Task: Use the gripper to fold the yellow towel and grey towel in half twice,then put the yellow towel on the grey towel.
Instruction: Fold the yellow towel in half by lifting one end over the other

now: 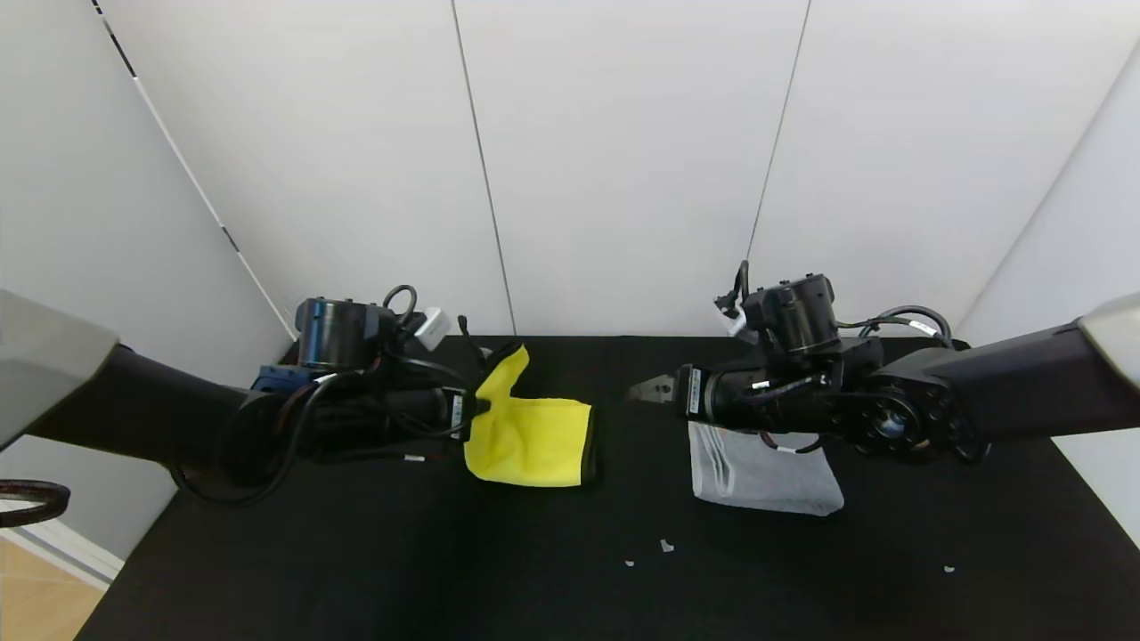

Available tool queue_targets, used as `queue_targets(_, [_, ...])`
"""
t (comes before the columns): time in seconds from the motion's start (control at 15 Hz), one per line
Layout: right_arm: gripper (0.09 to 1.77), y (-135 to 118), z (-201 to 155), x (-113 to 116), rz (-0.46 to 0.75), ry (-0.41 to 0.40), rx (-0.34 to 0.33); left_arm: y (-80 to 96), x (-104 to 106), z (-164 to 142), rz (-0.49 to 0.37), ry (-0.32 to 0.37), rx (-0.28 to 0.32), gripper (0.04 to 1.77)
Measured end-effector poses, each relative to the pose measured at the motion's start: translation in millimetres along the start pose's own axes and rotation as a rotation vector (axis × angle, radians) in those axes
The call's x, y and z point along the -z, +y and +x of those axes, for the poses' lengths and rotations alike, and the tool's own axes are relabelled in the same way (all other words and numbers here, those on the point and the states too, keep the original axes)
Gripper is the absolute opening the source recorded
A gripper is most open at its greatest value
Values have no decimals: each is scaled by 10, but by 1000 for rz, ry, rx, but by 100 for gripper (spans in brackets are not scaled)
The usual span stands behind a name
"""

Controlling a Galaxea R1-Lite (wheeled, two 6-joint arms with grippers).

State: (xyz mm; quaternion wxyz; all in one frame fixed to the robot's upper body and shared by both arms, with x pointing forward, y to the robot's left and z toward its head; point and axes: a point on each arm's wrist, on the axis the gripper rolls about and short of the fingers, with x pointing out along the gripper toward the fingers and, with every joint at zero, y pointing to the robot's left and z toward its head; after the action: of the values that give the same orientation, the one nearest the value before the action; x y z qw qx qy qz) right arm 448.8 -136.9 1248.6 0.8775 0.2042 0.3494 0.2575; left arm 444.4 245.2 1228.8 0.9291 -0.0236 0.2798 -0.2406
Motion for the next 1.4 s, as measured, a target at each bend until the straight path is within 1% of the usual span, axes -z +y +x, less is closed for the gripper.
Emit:
queue_targets(0.2, [171,-8,-95,-53,16,-21,-1,-284,40,102,42,20,33,14])
queue_targets(0.4, [171,-47,-201,-108,29,-46,-4,-437,97,214,63,40,53,14])
queue_targets(0.73, [171,-66,-358,-166,36,-68,-11,-484,197,398,65,80,68,14])
queue_targets(1.0, [171,-56,-475,-207,35,-91,-14,-572,256,531,77,105,91,14])
queue_targets(1.4, [171,-61,-559,-233,37,-108,-13,-658,357,728,89,134,113,14])
